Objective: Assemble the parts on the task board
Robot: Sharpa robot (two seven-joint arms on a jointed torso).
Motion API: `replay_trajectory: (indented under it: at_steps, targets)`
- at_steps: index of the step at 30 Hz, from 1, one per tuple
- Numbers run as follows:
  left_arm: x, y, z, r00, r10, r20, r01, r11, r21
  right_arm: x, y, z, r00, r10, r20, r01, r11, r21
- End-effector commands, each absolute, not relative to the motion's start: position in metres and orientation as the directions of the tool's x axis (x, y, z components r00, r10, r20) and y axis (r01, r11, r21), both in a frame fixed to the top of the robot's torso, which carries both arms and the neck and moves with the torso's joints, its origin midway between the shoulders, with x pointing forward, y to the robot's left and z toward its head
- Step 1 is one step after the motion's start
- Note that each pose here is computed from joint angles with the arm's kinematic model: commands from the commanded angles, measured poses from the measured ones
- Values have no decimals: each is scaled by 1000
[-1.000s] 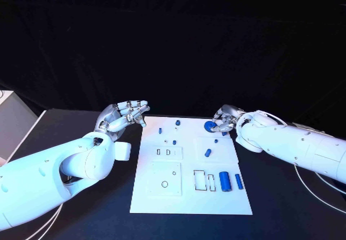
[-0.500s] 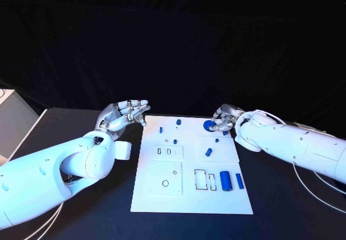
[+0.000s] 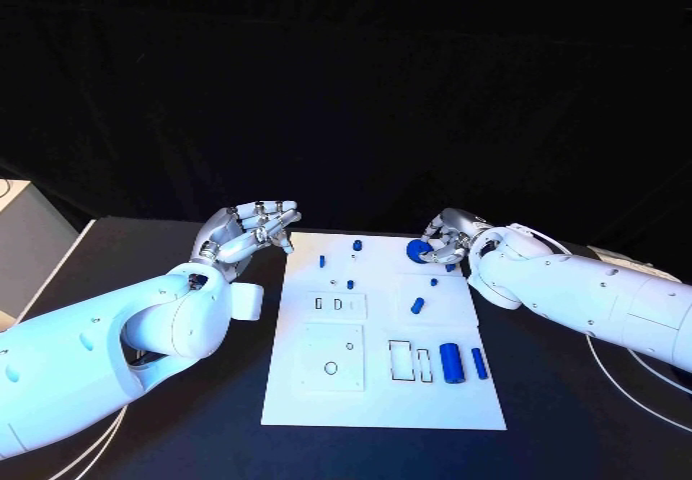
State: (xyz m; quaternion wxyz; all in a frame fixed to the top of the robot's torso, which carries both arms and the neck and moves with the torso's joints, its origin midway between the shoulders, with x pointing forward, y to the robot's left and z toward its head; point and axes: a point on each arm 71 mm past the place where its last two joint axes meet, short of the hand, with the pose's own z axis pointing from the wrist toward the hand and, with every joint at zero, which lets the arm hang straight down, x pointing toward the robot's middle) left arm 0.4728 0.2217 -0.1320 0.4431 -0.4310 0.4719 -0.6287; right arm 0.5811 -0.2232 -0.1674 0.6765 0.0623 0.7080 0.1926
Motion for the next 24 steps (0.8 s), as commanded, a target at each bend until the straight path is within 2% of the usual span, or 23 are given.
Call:
replay_trajectory:
  at_steps: [1,10,24]
  targets:
    - [473,220,-130,-249,-961,123,160,-166,-973,576,-215,-160,26,319,-947,-235,923,304]
    - [473,221,-131,-247,-961,122,160,-165,-973,558,-184,-155,82,306,-948,-336,904,263]
    - [475,218,-132,-249,-960,126,157,-168,-973,547,-133,-155,71,297,-952,-424,873,240]
